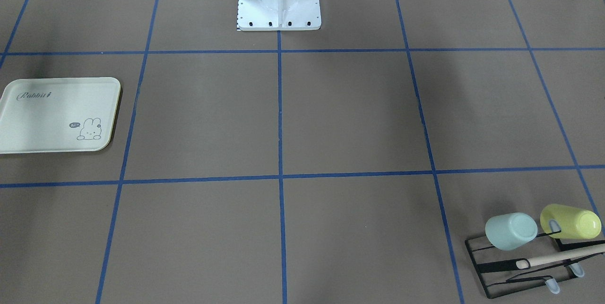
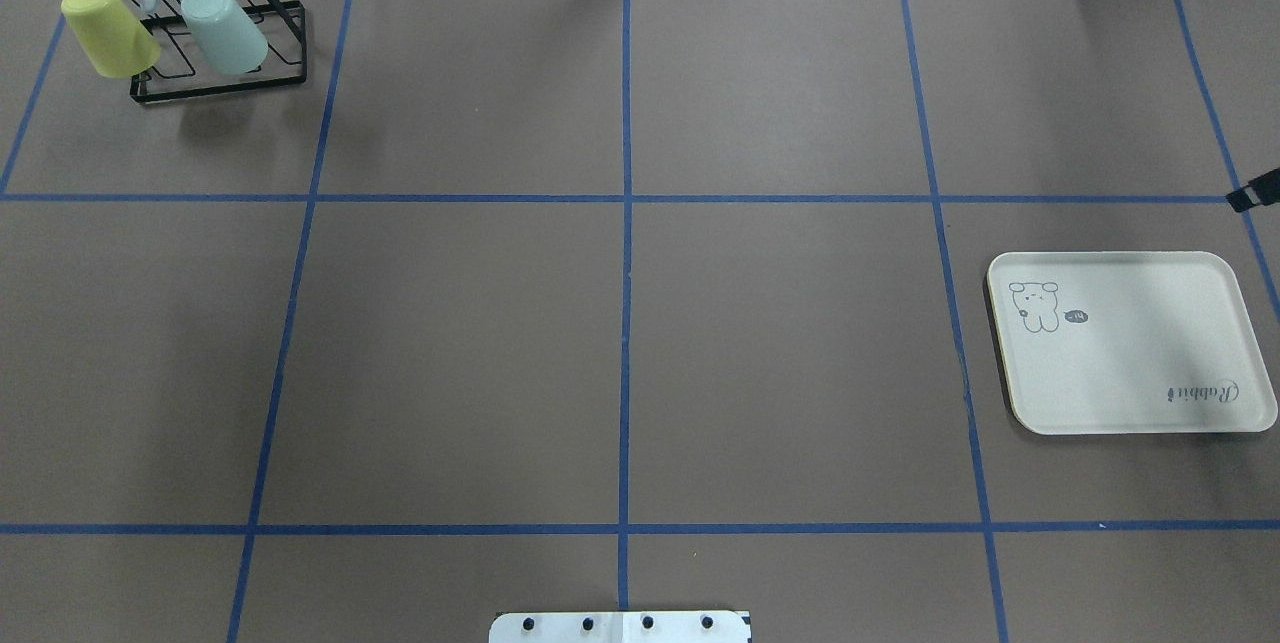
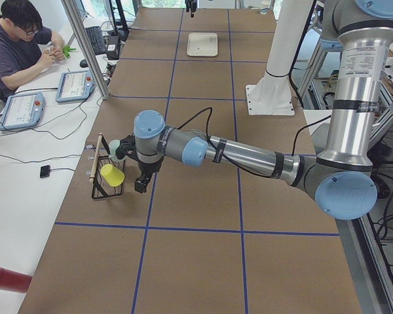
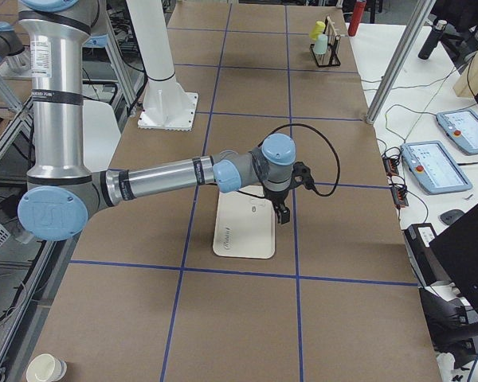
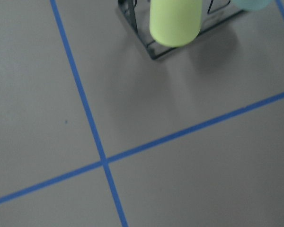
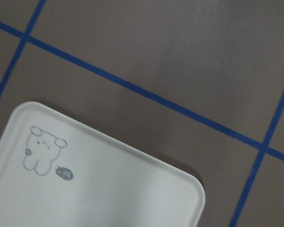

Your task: Left arm grabs green cup and hands to right arm on tray

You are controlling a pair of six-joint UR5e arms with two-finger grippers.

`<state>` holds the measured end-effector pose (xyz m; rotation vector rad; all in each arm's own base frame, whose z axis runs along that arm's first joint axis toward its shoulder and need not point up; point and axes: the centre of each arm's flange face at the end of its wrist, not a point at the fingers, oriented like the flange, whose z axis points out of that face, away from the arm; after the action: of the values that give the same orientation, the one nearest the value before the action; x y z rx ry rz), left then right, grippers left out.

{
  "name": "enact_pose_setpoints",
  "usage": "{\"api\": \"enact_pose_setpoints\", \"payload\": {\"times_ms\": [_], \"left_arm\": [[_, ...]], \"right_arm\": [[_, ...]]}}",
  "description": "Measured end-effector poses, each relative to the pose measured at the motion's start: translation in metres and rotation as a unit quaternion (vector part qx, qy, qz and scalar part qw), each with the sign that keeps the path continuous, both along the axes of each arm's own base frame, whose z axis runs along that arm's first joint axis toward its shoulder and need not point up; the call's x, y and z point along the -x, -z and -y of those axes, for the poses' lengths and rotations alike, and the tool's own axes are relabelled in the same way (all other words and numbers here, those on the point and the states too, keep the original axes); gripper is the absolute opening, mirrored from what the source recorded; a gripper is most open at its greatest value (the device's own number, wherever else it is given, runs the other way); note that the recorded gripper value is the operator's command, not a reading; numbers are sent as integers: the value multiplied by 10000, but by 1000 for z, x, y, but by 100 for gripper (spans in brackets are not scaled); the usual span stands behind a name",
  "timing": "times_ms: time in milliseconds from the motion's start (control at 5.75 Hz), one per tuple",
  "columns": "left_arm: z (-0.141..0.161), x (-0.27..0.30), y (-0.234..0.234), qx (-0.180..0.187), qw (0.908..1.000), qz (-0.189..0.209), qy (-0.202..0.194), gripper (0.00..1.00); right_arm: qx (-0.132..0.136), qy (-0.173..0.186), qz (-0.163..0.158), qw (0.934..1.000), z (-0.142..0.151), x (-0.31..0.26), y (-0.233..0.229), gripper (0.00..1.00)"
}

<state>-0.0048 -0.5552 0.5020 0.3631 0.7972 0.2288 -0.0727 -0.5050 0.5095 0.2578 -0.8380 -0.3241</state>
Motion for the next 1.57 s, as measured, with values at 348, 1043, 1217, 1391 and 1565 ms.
{"api": "enact_pose_setpoints", "payload": {"times_ms": [348, 1043, 1217, 1391, 1565], "left_arm": [[42, -51, 73, -280, 9972, -532, 436, 100], [144, -189, 108, -366, 9947, 72, 960, 100], [159, -211, 101, -333, 9935, 194, 1067, 100], [169, -223, 92, -235, 9927, 198, 1165, 100], [175, -230, 79, -168, 9924, 195, 1202, 100]], "right_arm": [[11, -189, 283, 9994, 18, 34, 43, 100], [-21, -65, 345, 9994, 20, 56, 55, 100], [-19, -58, 347, 9994, 20, 57, 55, 100], [-19, -63, 352, 9994, 20, 57, 56, 100], [-22, -63, 355, 9993, 20, 57, 57, 100]]}}
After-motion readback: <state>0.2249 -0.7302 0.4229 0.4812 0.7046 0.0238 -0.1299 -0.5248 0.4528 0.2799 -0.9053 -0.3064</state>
